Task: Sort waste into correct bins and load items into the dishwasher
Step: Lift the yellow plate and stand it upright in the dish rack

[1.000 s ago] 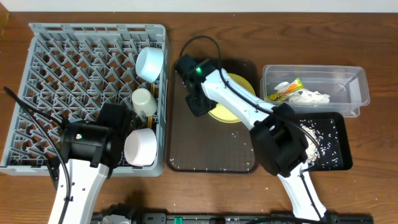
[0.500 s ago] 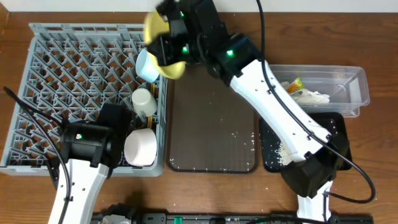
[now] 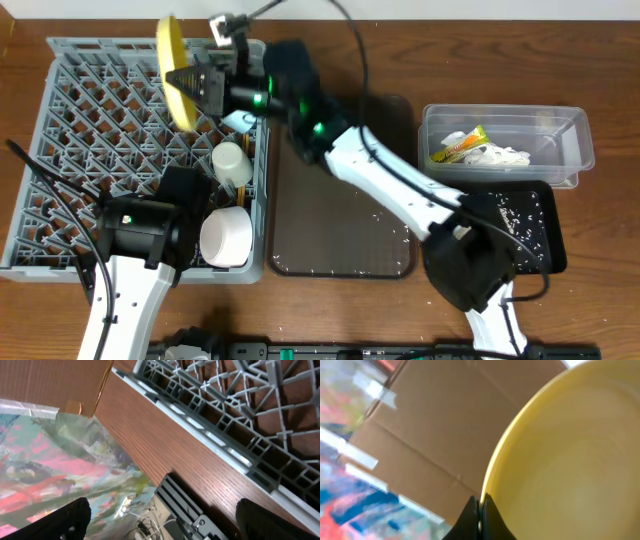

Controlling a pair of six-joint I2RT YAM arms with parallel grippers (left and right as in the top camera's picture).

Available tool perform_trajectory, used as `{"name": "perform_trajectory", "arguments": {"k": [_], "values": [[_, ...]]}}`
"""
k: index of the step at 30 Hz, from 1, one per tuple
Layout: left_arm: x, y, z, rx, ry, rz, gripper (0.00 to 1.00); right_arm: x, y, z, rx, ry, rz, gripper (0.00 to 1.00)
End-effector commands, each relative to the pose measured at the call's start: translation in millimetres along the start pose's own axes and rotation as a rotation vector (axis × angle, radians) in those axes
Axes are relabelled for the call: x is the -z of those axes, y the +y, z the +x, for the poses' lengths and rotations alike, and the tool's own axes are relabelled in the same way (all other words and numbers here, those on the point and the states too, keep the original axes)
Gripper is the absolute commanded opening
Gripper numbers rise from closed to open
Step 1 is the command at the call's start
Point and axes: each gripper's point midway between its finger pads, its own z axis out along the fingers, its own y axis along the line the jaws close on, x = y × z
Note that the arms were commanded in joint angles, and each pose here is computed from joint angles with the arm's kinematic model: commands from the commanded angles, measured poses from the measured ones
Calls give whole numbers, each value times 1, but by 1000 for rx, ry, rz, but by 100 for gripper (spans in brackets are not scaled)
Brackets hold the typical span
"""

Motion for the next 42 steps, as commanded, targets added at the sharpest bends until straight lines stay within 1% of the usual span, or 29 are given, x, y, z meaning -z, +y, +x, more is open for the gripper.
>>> {"name": "perform_trajectory", "arguments": {"k": [1,5,10,13,19,22,24,26,27,28,29,30,31,33,35,37,38,39,40,42], "values": [[1,11,11,-35,39,-37,93,-3,-28,22,-129,-12,2,1],[1,11,11,-35,39,-37,94,0,-50,31,-154,-57,1,1],[1,11,11,-35,39,-37,93,-8,-73,60,-168,-24,20,1],[1,11,11,-35,39,-37,93,-13,-79,71,-171,-17,18,1],[1,11,11,-35,39,-37,93,-17,-82,75,-175,-34,36,1],[1,11,11,-35,39,-37,94,-17,-84,71,-175,-59,51,1],[1,11,11,-35,39,-37,94,-16,-87,67,-175,-74,60,3],[1,11,11,-35,39,-37,94,-14,-90,64,-175,-77,64,16],[1,11,11,-35,39,-37,93,-13,-90,64,-175,-75,62,20],[1,11,11,-35,39,-37,94,-13,-90,65,-175,-70,60,21],[1,11,11,-35,39,-37,94,-13,-89,65,-176,-68,59,24],[1,11,11,-35,39,-37,94,-13,-89,65,-175,-68,59,31],[1,11,11,-35,39,-37,94,-13,-89,65,-175,-69,59,34],[1,11,11,-35,39,-37,94,-13,-89,65,-171,-69,59,48],[1,11,11,-35,39,-37,94,-12,-91,62,-165,-74,60,53],[1,11,11,-35,39,-37,93,-9,-91,56,-159,-82,55,62],[1,11,11,-35,39,-37,94,-7,-92,54,-158,-84,53,68],[1,11,11,-35,39,-37,93,-5,-92,51,-157,-84,52,80],[1,11,11,-35,39,-37,93,-3,-92,48,-156,-83,51,99],[1,11,11,-35,39,-37,93,2,-95,40,-159,-87,62,99]]}}
